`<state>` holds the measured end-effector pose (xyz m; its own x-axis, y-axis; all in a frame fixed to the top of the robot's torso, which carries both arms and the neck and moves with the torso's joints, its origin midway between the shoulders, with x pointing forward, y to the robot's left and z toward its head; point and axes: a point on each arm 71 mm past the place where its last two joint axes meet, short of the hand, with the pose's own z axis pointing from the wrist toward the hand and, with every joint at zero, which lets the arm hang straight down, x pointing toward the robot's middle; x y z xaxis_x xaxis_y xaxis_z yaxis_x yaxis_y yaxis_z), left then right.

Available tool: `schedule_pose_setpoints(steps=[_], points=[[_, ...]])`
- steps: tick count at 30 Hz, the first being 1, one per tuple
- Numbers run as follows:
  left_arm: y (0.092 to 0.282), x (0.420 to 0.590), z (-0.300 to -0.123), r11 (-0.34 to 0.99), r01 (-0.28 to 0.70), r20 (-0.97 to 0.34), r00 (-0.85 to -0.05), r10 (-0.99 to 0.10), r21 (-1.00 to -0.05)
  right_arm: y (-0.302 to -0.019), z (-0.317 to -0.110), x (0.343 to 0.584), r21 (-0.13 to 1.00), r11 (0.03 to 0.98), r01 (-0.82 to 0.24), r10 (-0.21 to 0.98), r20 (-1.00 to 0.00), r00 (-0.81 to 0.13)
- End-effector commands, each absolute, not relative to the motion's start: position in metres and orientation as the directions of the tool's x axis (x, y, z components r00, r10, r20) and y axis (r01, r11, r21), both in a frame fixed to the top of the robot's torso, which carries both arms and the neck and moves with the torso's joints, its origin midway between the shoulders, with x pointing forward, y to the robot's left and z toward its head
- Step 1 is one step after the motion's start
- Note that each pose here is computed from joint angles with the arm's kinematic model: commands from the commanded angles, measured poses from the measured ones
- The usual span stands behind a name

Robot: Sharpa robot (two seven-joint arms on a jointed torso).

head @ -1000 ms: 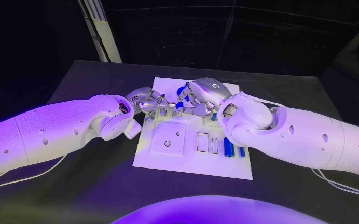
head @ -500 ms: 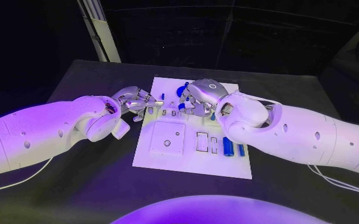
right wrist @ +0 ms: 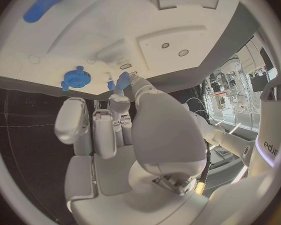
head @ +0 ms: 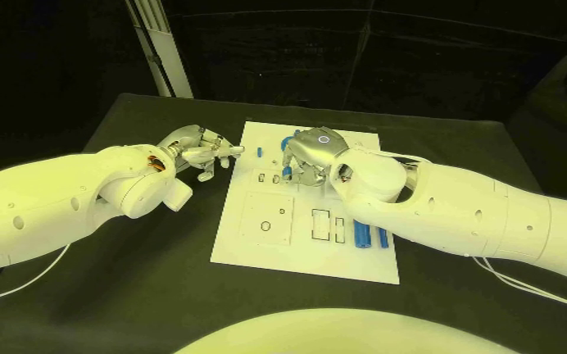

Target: Assemble the parts on the task board

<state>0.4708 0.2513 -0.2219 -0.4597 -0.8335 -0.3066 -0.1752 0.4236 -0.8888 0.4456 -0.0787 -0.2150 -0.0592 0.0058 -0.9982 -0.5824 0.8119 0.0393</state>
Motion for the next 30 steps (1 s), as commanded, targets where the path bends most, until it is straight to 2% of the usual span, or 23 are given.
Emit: schedule_pose_setpoints(steps=[1, 30], points=[[0.254, 0.473, -0.216, 0.362, -0.156, -0.272, -0.412, -0.869, -0.919, -0.077, -0.216, 0.447, -0.055, 0.818, -0.573, -0.089, -0.995, -0.032], [0.254, 0.477, -0.21, 0.337, -0.145, -0.259, -0.392, -0.883, -0.93, -0.058, -0.231, 0.449, -0.131, 0.803, -0.581, -0.219, -0.972, -0.083]])
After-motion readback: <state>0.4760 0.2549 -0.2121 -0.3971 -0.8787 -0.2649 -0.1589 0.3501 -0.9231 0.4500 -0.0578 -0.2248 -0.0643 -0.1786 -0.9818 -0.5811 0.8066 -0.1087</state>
